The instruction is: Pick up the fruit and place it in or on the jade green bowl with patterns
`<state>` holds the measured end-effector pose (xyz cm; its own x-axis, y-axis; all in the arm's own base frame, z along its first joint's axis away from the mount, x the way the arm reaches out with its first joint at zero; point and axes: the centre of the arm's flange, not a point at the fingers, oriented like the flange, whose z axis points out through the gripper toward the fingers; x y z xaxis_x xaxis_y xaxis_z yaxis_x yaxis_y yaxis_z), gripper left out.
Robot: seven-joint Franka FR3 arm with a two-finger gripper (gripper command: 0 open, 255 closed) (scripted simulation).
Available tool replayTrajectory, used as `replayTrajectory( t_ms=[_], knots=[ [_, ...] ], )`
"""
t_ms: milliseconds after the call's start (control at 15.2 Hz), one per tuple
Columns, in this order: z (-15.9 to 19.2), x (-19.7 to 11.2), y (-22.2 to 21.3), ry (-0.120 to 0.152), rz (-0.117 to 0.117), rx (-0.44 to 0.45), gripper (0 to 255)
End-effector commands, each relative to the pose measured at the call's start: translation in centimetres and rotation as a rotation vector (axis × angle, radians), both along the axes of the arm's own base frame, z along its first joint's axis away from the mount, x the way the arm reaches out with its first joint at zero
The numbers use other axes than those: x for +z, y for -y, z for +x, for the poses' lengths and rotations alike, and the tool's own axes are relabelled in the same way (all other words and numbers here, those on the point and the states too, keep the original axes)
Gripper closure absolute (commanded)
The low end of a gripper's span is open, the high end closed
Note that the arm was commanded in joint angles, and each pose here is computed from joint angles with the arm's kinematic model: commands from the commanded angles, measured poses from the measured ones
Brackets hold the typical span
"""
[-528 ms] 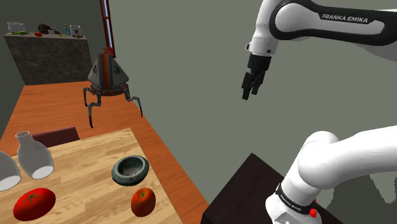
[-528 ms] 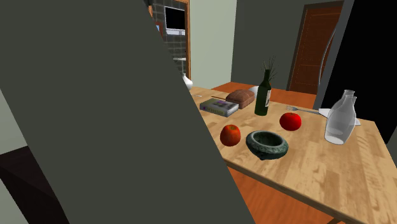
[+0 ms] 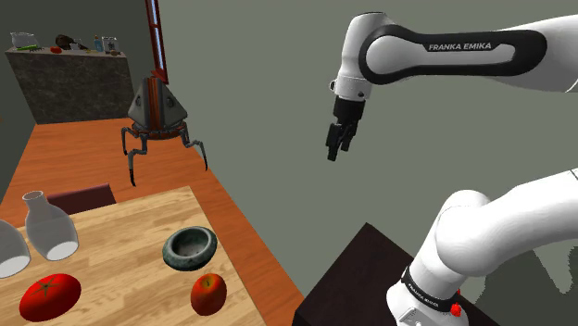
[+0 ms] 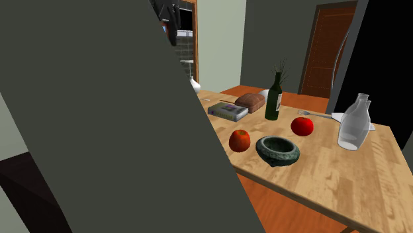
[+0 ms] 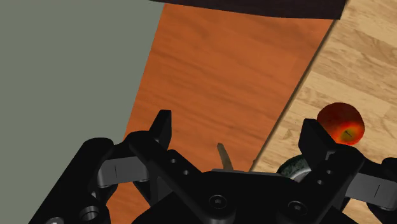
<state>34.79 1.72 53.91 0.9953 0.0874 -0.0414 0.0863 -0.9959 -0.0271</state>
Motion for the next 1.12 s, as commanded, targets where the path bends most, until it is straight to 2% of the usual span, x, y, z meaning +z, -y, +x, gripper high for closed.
replayTrajectory(
  t_ms=[0,1056],
  knots=[
    [1.0,-1.7,-1.6,0.003,-0.001,0.030,0],
    [9.6,-15.5,-15.2,0.009,-0.008,0.261,0]
  ],
)
